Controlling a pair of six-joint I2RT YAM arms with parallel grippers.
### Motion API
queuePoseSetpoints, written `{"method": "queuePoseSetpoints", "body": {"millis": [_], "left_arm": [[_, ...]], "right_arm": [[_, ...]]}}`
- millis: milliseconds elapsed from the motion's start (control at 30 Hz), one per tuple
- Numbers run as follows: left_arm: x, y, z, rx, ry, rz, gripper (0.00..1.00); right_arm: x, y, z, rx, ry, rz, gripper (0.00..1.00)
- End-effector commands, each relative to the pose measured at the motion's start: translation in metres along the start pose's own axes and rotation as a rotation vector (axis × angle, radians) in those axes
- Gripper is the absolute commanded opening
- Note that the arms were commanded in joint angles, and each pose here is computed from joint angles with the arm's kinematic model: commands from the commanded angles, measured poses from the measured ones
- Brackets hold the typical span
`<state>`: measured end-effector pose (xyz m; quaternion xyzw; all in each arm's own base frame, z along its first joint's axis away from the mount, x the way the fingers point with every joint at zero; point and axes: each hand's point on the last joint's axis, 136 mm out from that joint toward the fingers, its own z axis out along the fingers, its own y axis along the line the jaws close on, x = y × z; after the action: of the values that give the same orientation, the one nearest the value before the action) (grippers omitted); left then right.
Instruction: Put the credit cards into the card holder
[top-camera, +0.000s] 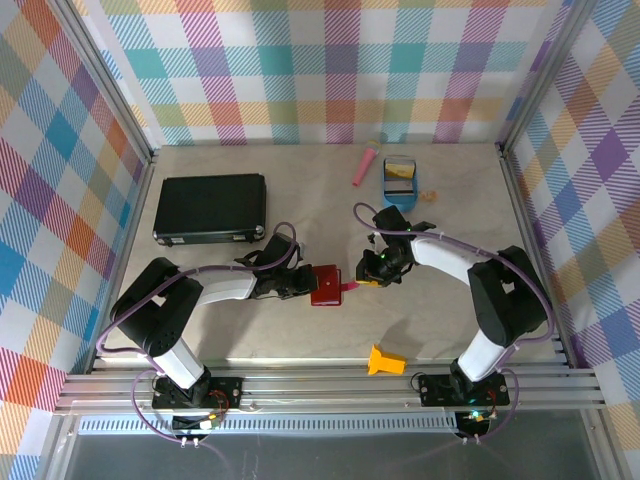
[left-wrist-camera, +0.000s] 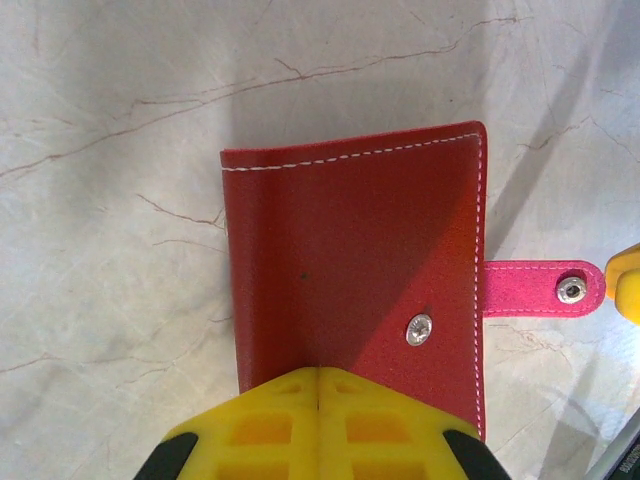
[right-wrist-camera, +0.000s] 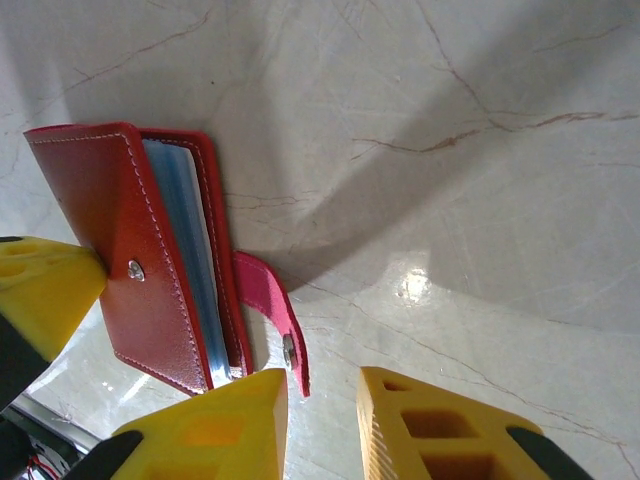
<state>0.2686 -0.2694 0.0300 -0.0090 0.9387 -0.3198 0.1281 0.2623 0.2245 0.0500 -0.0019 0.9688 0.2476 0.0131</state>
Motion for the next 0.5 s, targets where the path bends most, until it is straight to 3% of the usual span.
{"method": "queuePoseSetpoints", "body": {"millis": [0,467], "left_arm": [[0.0151,0.0195,0.0023,-0.095,0.047,0.001,0.00],[0.0158,0.0194,0.0034,-0.094,0.054,0.000,0.00]], "right_arm": [[-0.0007,0.0047,0.0035,-0.039,0.015,-0.016,0.24],[0.0000,0.0061,0.0081,-0.058,0.028,-0.002,0.19]]}}
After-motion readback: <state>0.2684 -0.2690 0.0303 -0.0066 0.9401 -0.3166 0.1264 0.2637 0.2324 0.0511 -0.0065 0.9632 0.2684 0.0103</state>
